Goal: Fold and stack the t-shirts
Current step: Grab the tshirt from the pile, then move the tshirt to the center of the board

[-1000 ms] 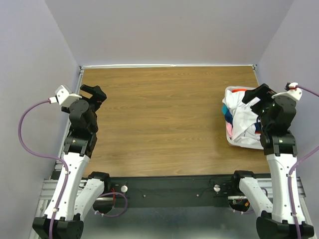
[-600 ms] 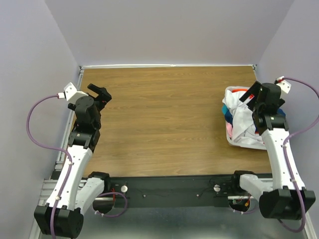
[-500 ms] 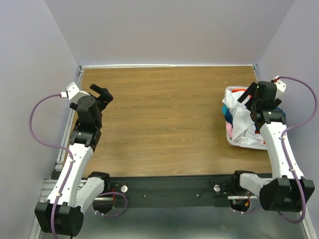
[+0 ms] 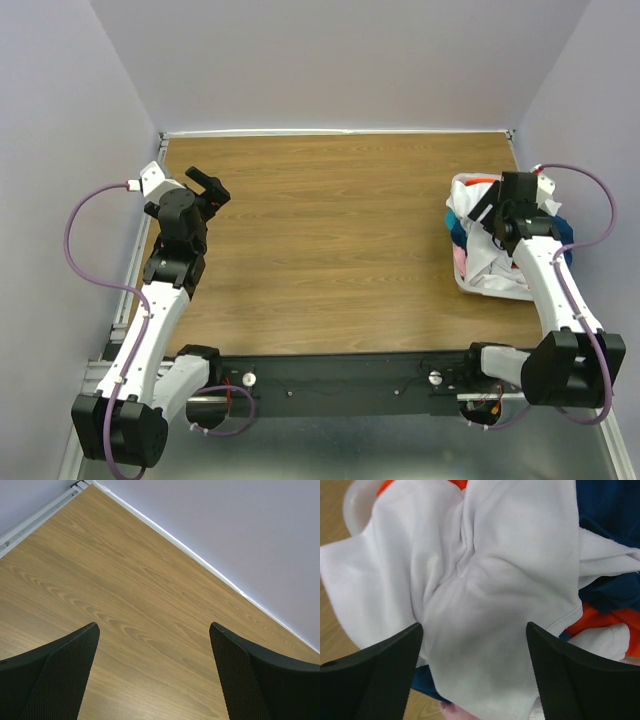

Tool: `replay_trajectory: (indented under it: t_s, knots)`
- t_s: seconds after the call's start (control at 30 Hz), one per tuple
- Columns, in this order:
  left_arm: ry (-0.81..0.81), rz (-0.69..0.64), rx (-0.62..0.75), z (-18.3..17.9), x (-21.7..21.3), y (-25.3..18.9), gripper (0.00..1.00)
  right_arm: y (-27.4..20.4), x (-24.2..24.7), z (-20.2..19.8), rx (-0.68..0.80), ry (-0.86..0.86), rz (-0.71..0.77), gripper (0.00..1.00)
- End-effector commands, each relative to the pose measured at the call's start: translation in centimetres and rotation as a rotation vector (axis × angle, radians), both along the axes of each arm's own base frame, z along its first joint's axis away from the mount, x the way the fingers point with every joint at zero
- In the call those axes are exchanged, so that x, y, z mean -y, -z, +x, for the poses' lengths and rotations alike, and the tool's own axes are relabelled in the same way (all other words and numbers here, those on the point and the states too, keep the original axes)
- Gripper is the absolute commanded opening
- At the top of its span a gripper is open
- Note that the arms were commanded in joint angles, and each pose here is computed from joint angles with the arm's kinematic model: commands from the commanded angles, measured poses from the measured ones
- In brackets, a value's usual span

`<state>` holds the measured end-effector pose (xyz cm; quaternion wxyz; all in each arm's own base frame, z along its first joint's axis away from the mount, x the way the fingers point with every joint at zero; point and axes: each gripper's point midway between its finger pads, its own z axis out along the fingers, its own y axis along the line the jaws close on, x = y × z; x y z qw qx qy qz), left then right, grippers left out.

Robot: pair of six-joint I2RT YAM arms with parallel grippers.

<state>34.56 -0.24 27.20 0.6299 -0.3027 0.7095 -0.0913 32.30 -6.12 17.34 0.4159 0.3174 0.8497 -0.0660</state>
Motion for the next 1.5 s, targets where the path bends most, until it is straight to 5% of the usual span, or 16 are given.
replay_trajectory:
  t_s: [0.0, 0.17, 0.23, 0.33, 0.57, 0.97, 1.2, 1.33, 1.47]
  knots:
    - [0.012, 0.010, 0.008, 0.0, 0.0, 0.0, 0.98, 2.7, 0.0, -0.6, -0.089, 0.023, 0.017, 0.84]
    - [0.014, 0.004, 0.019, -0.3, 0.0, -0.1, 0.98, 2.6, 0.5, -0.3, -0.093, 0.052, 0.000, 0.43]
    - [0.013, -0.001, 0.026, -0.4, 0.0, -0.3, 0.98, 1.9, 0.7, -0.3, -0.072, 0.057, -0.009, 0.34]
    - [0.012, 0.001, 0.029, -0.5, 0.0, -0.3, 0.98, 0.1, 1.2, -0.3, -0.025, 0.070, -0.035, 0.01]
    - [0.014, 0.000, 0.030, -0.5, 0.0, -0.4, 0.98, -5.4, 1.7, -0.4, 0.100, 0.055, -0.090, 0.04]
    - [0.023, -0.010, 0.066, -1.0, 0.2, -1.0, 0.98, -28.6, 2.0, 0.3, 0.564, 0.009, -0.218, 0.01]
    - [0.038, -0.012, 0.060, -0.8, 0.5, -0.8, 0.98, -38.3, -3.9, 3.5, 0.773, -0.357, -0.185, 0.02]
    - [0.043, -0.013, 0.061, -0.8, 0.5, -0.9, 0.98, -39.6, -10.1, 6.0, 0.826, -0.709, -0.069, 0.02]
    - [0.070, -0.022, 0.072, -0.7, 1.0, -1.1, 0.98, -39.3, -15.0, 7.9, 0.852, -0.856, 0.019, 0.02]
